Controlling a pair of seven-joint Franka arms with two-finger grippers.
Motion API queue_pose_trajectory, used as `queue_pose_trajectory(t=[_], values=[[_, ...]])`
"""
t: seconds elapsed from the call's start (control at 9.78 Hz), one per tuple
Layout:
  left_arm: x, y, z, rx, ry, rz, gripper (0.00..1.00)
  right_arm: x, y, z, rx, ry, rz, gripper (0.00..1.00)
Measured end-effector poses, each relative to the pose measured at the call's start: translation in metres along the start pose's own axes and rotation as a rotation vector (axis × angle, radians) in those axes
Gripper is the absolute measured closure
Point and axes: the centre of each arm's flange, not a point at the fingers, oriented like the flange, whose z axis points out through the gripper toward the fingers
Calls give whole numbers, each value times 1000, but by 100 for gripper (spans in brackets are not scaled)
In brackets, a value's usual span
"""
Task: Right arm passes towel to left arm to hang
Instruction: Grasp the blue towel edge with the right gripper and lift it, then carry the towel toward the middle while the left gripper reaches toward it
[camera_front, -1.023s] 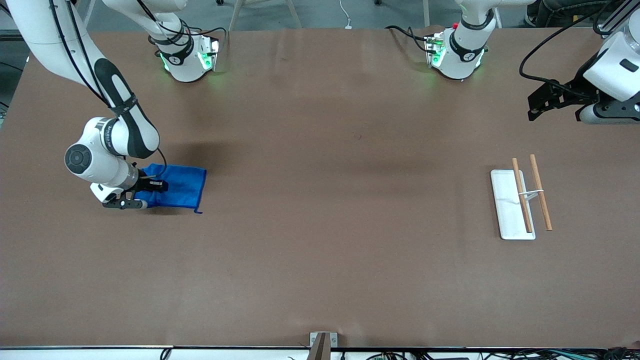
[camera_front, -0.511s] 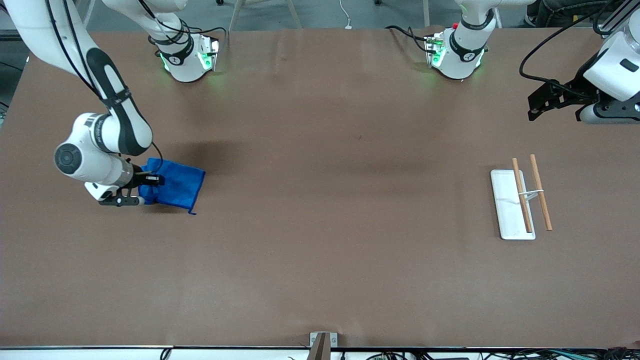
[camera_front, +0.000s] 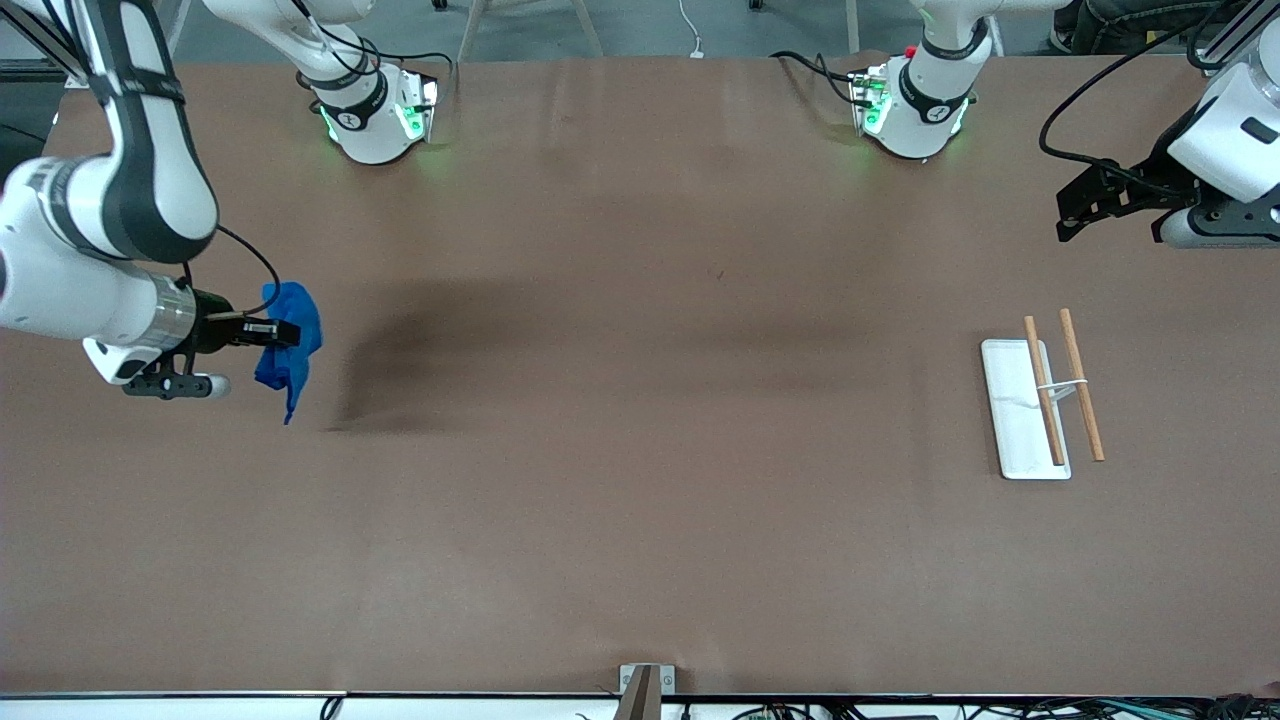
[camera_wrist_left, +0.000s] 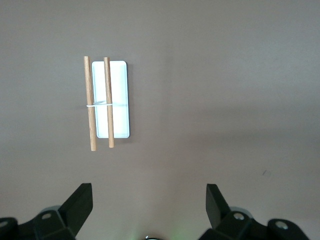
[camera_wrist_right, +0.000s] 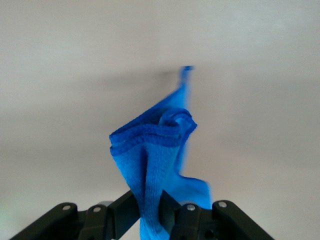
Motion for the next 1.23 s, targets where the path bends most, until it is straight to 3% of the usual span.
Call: queue_pose_trajectory(t=[0.31,0.72,1.02,1.23], values=[[0,1,0,0,1,2,0,-20,-142,-59,108,83,-29,87],[-3,31,-1,-29,-1,56,0,-49,-262,-83,463,171,-94,87],[-10,80,-8,-307,-23,145,0,-66,-318,-93,757,205,-38,87],[-1,99,-8,-532,8,274,0,-82,-346,-92,920,141,8,87]])
